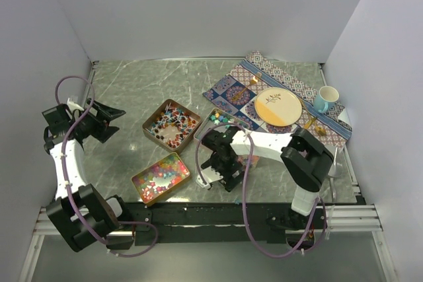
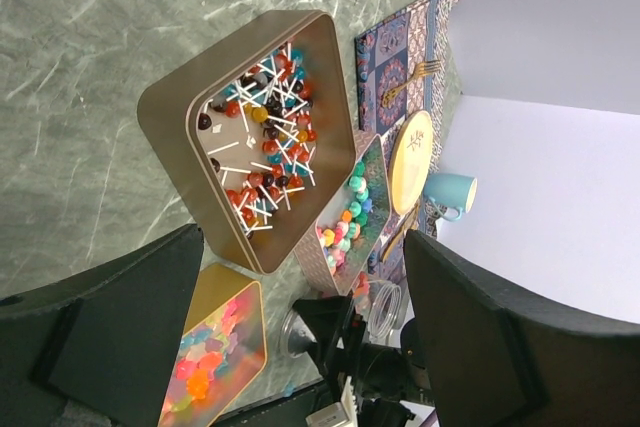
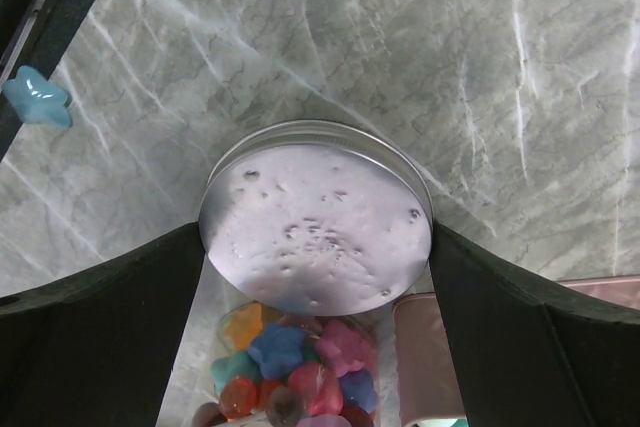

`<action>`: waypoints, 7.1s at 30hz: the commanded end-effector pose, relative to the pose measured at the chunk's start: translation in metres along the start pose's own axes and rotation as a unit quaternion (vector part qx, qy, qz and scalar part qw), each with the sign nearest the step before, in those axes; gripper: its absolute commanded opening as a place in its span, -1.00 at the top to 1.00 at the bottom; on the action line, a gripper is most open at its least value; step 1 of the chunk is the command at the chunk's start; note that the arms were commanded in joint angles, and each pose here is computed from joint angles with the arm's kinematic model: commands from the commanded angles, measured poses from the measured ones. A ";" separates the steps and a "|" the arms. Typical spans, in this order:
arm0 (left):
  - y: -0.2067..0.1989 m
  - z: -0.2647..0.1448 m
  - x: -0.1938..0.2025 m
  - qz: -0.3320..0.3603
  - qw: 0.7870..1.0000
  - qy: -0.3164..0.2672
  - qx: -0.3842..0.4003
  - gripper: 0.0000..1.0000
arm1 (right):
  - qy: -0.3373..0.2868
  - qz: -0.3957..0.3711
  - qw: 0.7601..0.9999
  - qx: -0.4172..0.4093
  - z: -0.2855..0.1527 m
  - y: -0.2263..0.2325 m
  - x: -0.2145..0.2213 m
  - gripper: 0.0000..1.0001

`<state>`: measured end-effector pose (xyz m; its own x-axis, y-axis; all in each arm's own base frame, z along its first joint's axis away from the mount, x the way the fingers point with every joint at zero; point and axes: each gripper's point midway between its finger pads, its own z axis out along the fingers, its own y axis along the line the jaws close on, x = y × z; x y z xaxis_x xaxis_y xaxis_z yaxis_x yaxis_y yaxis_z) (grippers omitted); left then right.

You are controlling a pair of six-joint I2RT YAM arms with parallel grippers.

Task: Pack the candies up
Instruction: Pick up the bottle lid at the center of the board, then close the bottle lid on the packing bottle.

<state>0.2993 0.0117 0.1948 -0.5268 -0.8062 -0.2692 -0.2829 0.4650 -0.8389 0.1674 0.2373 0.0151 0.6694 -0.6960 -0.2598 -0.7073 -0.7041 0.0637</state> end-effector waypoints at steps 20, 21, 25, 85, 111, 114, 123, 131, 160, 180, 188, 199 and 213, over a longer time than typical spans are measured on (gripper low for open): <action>-0.029 0.001 -0.023 0.011 0.999 0.002 0.037 -0.72 | -0.085 0.110 0.986 0.090 -0.109 -0.011 -0.054 -0.66; -0.032 0.001 -0.024 0.013 0.999 0.002 0.041 -0.72 | -0.083 0.111 0.986 0.096 -0.124 -0.017 -0.056 -0.65; -0.039 0.005 -0.025 0.024 0.998 0.003 0.050 -0.72 | -0.033 0.138 0.987 0.075 -0.153 -0.001 -0.030 -0.66; -0.029 0.016 -0.027 0.020 0.999 -0.013 0.034 -0.70 | 0.019 0.297 0.950 0.096 -0.104 0.006 0.079 -0.77; -0.023 0.021 -0.026 0.012 0.999 -0.009 0.032 -0.70 | 0.033 0.304 0.945 0.112 -0.139 -0.005 0.097 -0.75; -0.021 0.022 -0.026 0.008 0.999 -0.008 0.033 -0.70 | 0.042 0.307 0.947 0.087 -0.132 0.003 0.099 -0.76; -0.024 0.021 -0.030 0.015 0.999 -0.010 0.029 -0.70 | 0.037 0.337 0.940 0.046 -0.093 0.022 0.111 -0.81; -0.025 0.020 -0.030 0.019 0.999 -0.011 0.030 -0.70 | -0.001 0.354 0.931 0.082 -0.101 0.015 0.103 -1.00; -0.130 0.011 0.150 0.422 0.859 0.121 0.262 -0.69 | -0.054 0.478 0.869 0.118 -0.101 0.036 0.119 -1.00; -0.095 0.047 0.379 0.597 0.672 0.107 0.425 -0.92 | -0.115 0.509 0.848 0.089 -0.100 0.055 0.105 -1.00; -0.116 0.085 0.417 0.564 0.690 0.059 0.450 -0.98 | -0.115 0.505 0.848 0.114 -0.096 0.066 0.097 -1.00; -0.081 0.119 0.462 0.573 0.657 0.043 0.489 -0.93 | -0.112 0.518 0.841 0.106 -0.072 0.086 0.093 -1.00; -0.083 0.145 0.478 0.563 0.673 0.020 0.479 -0.93 | -0.153 0.549 0.816 0.097 -0.067 0.078 0.081 -1.00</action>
<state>0.1799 -0.4528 0.0229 -0.0621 0.0870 -0.9943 0.9543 0.2970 -0.0336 0.2071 0.1117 0.0762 -0.3761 -0.8284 -0.4151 -0.9262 0.3484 0.1438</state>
